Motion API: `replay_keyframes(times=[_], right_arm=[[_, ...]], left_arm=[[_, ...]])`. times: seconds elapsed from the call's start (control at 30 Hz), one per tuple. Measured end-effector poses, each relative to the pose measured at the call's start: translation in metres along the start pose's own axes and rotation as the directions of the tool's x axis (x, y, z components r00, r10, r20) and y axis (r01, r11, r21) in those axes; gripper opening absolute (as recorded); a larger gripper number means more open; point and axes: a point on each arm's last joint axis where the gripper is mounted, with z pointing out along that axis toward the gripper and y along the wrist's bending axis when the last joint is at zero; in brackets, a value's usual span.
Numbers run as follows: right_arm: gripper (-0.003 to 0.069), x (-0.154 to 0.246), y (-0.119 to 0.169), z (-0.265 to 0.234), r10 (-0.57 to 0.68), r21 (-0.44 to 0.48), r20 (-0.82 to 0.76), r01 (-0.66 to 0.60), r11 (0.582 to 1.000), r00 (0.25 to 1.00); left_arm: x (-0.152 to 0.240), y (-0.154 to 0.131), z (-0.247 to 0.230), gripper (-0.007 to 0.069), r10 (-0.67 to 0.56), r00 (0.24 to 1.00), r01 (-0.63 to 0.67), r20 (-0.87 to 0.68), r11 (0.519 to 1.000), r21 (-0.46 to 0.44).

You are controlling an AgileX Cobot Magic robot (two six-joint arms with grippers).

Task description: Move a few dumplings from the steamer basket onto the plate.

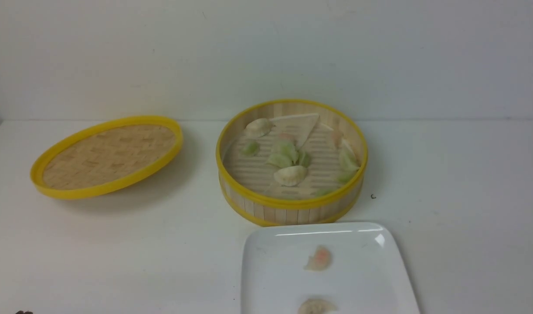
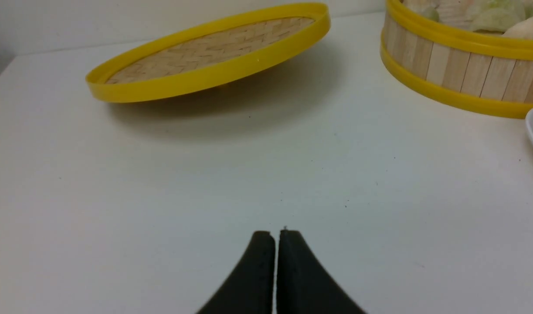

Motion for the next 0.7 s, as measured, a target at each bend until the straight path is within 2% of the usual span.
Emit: replay_keyframes(times=[0.43,0.7], right_arm=[[-0.0013,0.001,-0.002,0.002,-0.029,0.020,0.015,0.029,0.999,0.999],[-0.0013,0.015,-0.008,0.024,-0.118,0.038,0.229,0.112,0.993,0.966]], left_arm=[[0.000,0.000,0.000,-0.0006,0.000,1.000,0.000,0.000,1.000,0.000],[0.000,0.000,0.000,-0.0006,0.000,1.000,0.000,0.000,1.000,0.000]])
